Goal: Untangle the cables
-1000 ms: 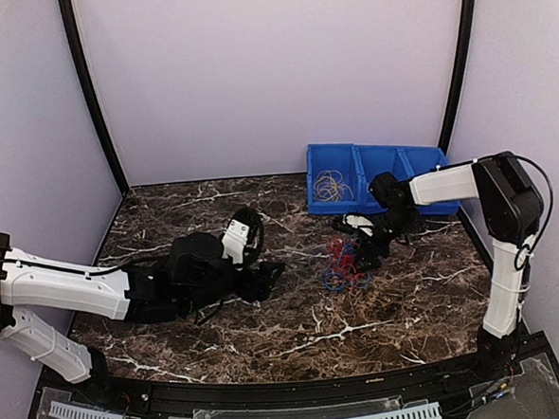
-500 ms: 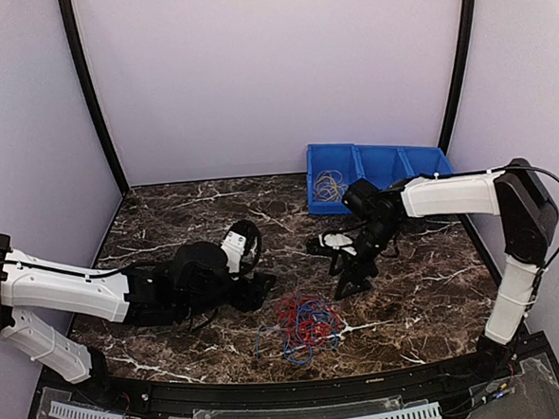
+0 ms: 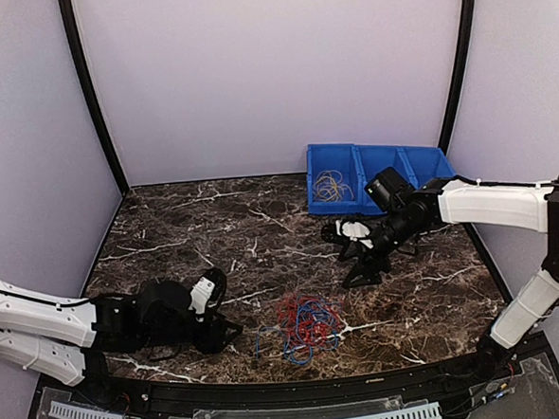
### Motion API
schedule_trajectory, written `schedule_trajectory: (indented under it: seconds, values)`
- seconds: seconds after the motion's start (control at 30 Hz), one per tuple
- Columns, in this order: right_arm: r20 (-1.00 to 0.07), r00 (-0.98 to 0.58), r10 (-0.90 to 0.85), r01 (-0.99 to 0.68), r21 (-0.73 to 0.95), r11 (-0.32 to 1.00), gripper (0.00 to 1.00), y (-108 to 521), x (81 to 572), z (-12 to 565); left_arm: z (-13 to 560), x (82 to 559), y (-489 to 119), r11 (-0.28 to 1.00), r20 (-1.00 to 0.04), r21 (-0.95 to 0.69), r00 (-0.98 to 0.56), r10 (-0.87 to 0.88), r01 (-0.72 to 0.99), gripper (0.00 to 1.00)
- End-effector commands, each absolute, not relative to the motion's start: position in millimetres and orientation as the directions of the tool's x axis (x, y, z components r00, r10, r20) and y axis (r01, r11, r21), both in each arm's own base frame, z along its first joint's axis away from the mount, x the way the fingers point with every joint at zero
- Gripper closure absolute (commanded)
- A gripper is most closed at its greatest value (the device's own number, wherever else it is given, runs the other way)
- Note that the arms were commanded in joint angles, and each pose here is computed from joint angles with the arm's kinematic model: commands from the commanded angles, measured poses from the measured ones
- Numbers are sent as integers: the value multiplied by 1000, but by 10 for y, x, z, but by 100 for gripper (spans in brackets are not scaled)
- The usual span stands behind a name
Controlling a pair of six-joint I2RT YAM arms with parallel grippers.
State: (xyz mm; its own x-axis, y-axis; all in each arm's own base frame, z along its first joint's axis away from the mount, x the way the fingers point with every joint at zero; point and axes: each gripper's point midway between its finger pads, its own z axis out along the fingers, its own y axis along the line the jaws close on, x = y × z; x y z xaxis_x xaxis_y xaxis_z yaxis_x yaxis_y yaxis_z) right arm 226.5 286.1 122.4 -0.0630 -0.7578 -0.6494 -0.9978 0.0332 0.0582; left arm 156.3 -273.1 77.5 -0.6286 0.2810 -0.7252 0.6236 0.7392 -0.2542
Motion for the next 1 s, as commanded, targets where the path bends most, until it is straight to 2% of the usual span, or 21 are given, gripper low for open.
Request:
schedule_trajectory:
  seconds: [0.0, 0.3, 0.47, 0.67, 0.73, 0.83, 0.9, 0.97]
  values:
    - [-685, -76, -724, -997, 68, 40, 21, 2953, 2255, 1317, 849, 1524, -2961, 643, -777, -236, -539, 325, 729, 42]
    - [-686, -92, -722, -995, 84, 47, 22, 2910, 2175, 1270, 432, 1425, -3396, 523, -673, -214, -512, 533, 825, 54]
    - [-690, -93, -718, -995, 92, 40, 22, 2896, 2130, 1255, 285, 1495, -3466, 533, -646, -178, -506, 571, 828, 68]
    - [-703, -124, -701, -992, 112, 63, 22, 2943, 2169, 1272, 437, 1638, -3484, 562, -709, -133, -474, 522, 817, 93]
    - [-709, -113, -696, -994, 75, 85, 21, 2957, 2253, 1339, 560, 1696, -3473, 578, -738, -117, -461, 493, 807, 98]
    - [-724, -99, -682, -987, -17, 161, 16, 2965, 2530, 1631, 847, 1768, -3468, 594, -790, -104, -429, 438, 798, 100]
    - [-780, -107, -617, -980, -20, 196, 12, 2961, 2733, 1993, 1046, 1800, -3480, 600, -816, -106, -414, 403, 793, 100]
    - [-835, -140, -532, -972, 13, 235, 2, 2952, 2927, 2328, 1228, 1828, -3488, 608, -839, -118, -406, 361, 785, 100]
